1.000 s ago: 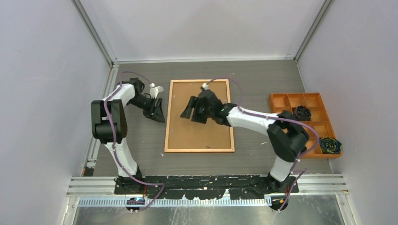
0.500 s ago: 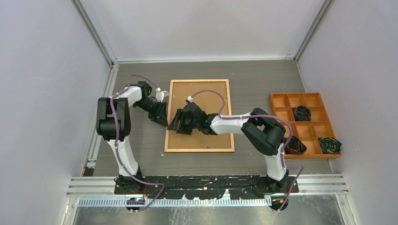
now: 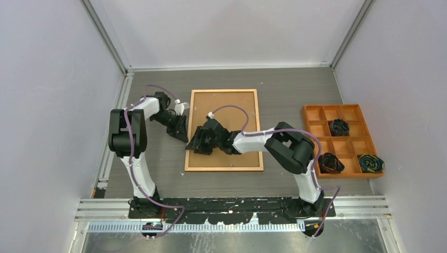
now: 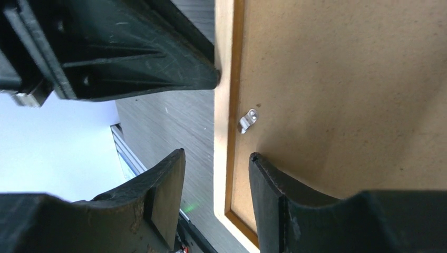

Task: Put the photo into the frame
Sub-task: Install the photo frame at the center of the board.

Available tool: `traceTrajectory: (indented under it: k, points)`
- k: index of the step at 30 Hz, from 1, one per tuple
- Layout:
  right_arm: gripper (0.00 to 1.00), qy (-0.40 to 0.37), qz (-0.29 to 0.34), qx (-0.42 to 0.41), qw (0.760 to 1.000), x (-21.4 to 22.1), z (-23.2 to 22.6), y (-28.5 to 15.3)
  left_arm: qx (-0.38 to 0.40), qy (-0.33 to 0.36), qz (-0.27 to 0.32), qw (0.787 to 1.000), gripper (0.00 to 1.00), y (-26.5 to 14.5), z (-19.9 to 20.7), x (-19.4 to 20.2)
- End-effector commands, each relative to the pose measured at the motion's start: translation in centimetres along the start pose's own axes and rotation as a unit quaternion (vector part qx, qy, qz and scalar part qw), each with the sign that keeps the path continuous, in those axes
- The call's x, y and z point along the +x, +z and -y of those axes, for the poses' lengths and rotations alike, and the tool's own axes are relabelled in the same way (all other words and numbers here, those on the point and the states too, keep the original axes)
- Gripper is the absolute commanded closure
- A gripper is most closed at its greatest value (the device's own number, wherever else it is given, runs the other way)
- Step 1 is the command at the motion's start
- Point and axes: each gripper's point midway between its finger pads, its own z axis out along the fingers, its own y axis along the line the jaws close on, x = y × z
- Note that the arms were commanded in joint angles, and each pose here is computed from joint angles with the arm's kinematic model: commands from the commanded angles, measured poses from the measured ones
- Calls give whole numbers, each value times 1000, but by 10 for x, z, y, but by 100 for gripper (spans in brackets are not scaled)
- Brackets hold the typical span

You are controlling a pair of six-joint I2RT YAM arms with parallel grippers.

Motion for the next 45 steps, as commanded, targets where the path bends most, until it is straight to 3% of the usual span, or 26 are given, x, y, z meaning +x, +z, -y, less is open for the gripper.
traceTrajectory:
  k: [1, 45]
  points:
    - [48, 7, 20, -16, 1000, -9, -14, 9, -25, 10, -1, 1000, 82, 1, -12, 1]
    - [58, -26, 62, 23, 997, -25, 2, 24, -21, 20, -10, 1000, 90, 2, -9, 5]
